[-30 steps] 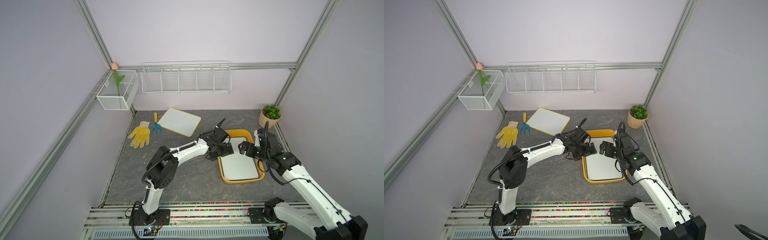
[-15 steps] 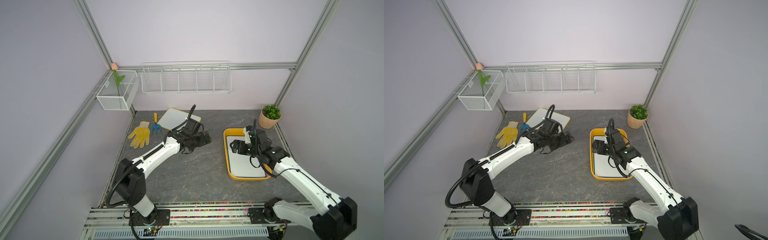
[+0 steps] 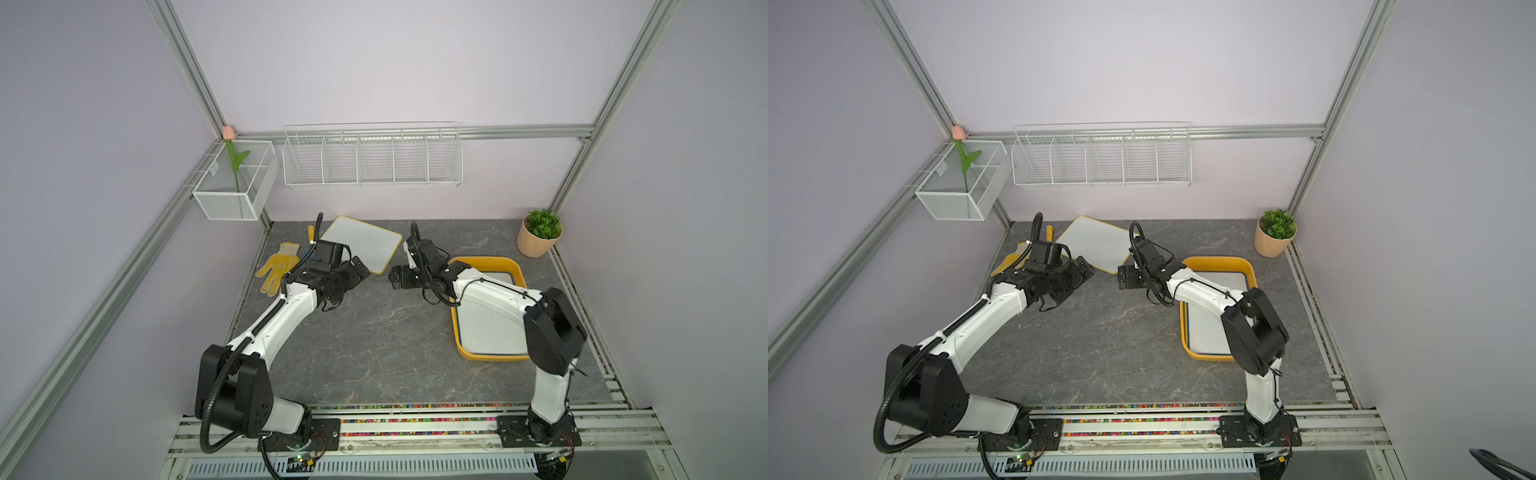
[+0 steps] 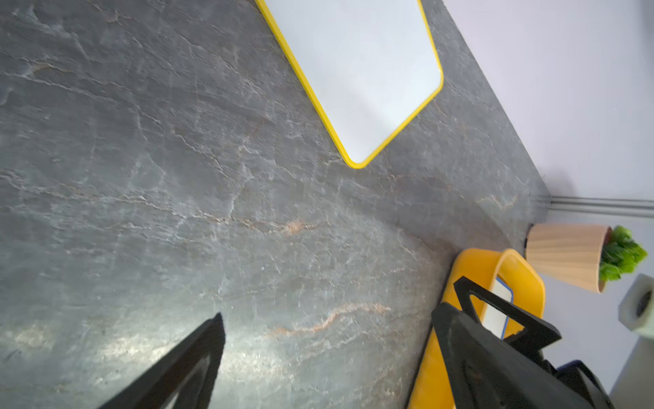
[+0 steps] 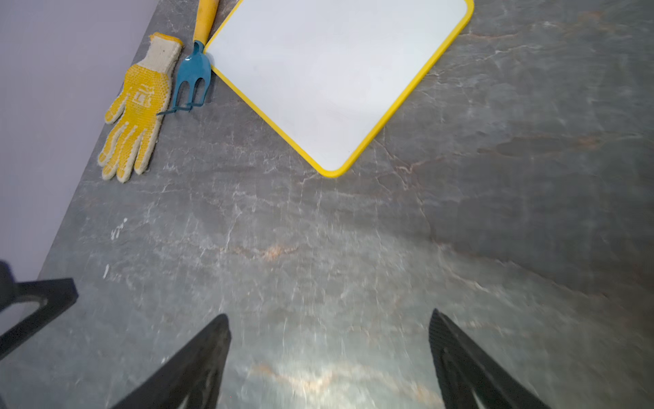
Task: Put the whiteboard into the storage box
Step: Move the whiteboard to the center of the board.
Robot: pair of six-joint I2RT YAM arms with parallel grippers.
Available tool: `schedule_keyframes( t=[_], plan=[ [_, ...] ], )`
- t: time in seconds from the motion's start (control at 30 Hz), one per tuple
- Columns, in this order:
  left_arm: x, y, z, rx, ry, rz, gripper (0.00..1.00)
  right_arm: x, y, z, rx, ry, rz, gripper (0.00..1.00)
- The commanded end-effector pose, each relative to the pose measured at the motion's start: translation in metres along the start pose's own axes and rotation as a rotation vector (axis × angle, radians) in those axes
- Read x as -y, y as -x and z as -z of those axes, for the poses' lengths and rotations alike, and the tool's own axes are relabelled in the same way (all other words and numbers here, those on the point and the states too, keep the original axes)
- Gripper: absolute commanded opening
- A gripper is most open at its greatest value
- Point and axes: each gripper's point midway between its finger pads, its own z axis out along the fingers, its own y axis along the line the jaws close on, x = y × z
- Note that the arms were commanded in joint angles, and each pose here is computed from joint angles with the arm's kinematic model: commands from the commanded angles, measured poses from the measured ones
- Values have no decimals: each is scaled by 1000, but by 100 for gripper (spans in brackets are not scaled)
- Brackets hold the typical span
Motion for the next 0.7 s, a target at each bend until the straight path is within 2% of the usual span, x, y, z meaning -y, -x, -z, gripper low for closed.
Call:
schedule_keyframes(
  t=[0.0,0.13,0.23,0.43,0.67],
  plan=[
    [16,22,-16,12,3,-75,100,-5,25,-14,86,19,-3,89],
    [20,35,-52,-34,70,-183,100,4,29,-14,148,35,-24,89],
    [33,45,-74,-58,64,-256,99,11,25,-1,188,37,-22,90],
    [39,52,-121,-118,87,-376,97,27,6,24,183,10,-16,90],
    [44,47,-141,-146,51,-583,96,28,-10,38,161,33,16,91]
  ],
)
